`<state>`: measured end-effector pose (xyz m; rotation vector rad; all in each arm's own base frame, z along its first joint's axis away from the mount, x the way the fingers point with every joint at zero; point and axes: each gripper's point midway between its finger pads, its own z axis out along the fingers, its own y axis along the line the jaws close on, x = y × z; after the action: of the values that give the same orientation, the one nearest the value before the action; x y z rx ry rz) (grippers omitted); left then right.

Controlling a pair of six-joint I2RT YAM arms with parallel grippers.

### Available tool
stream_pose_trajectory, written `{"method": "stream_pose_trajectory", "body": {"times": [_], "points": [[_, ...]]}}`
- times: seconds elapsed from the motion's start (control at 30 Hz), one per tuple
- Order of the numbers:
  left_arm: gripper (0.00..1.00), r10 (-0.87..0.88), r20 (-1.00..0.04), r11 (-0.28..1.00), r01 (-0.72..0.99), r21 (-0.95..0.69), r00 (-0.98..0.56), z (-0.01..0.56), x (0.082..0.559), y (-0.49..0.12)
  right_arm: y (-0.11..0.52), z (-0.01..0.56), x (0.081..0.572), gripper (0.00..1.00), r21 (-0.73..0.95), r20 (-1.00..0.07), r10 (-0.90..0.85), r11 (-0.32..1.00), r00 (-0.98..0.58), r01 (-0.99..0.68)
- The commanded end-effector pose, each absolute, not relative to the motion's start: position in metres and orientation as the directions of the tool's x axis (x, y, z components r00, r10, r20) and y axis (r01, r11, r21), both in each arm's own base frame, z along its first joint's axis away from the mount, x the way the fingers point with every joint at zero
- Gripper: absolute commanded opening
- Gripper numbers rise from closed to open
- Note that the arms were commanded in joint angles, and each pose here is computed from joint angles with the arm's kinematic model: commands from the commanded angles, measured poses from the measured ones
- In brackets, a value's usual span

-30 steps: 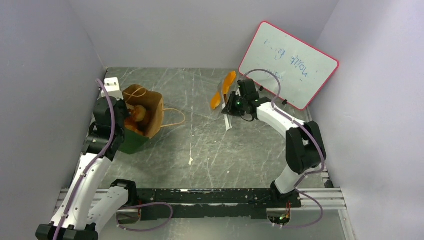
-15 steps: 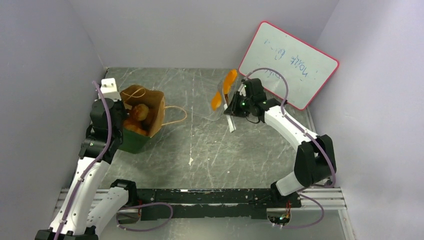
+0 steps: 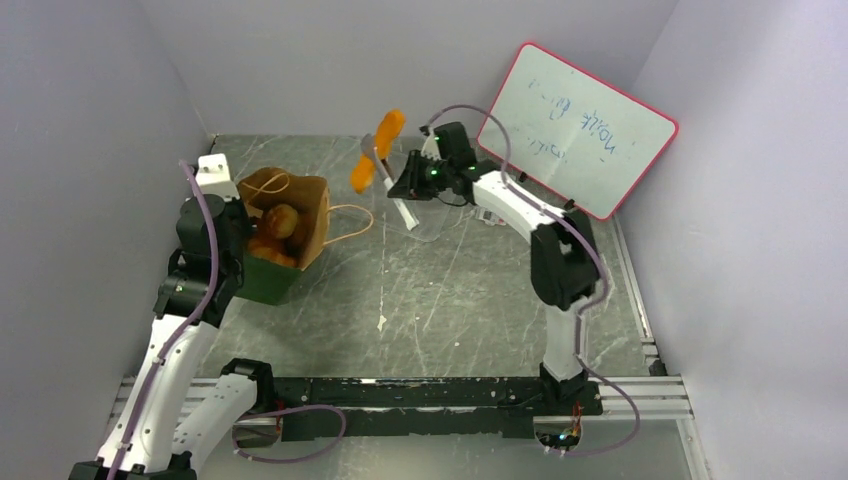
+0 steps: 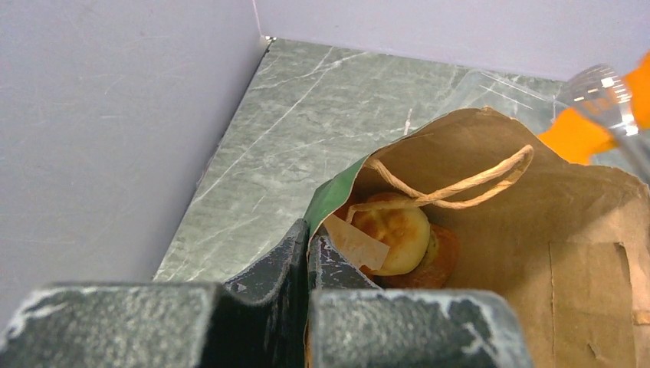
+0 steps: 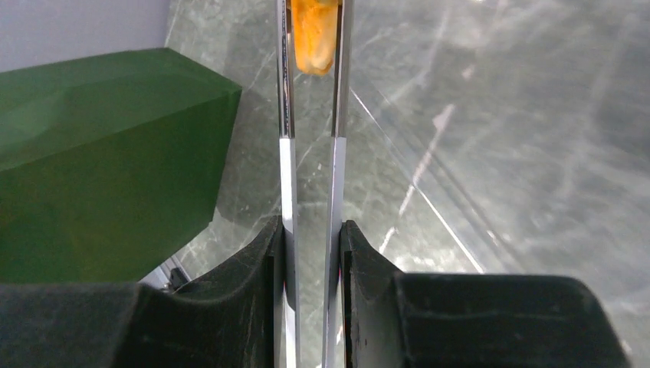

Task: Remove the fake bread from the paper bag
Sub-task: Move the container to the center of the board.

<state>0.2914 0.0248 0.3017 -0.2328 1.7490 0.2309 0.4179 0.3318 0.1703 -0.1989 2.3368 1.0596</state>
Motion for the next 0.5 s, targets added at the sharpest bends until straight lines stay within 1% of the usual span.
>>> {"method": "stream_pose_trajectory", "body": {"times": [0.0, 0.2, 0.47], "points": [[0.07, -0.06, -0.994, 0.946, -0.322, -0.027, -0.092, 0.335, 0.291, 0.032, 0.387, 0.17, 0.417, 0.0, 0.7, -0.559, 0.006, 0.54, -0.829, -0.467], [0.07, -0.054, -0.994, 0.944, -0.329, -0.019, -0.098, 0.336, 0.293, 0.033, 0.405, 0.133, 0.424, 0.0, 0.736, -0.509, -0.033, 0.501, -0.86, -0.455], [0.07, -0.052, -0.993, 0.943, -0.333, -0.014, -0.106, 0.329, 0.294, 0.034, 0.371, 0.074, 0.409, 0.0, 0.737, -0.42, -0.024, 0.575, -0.907, -0.356]]}}
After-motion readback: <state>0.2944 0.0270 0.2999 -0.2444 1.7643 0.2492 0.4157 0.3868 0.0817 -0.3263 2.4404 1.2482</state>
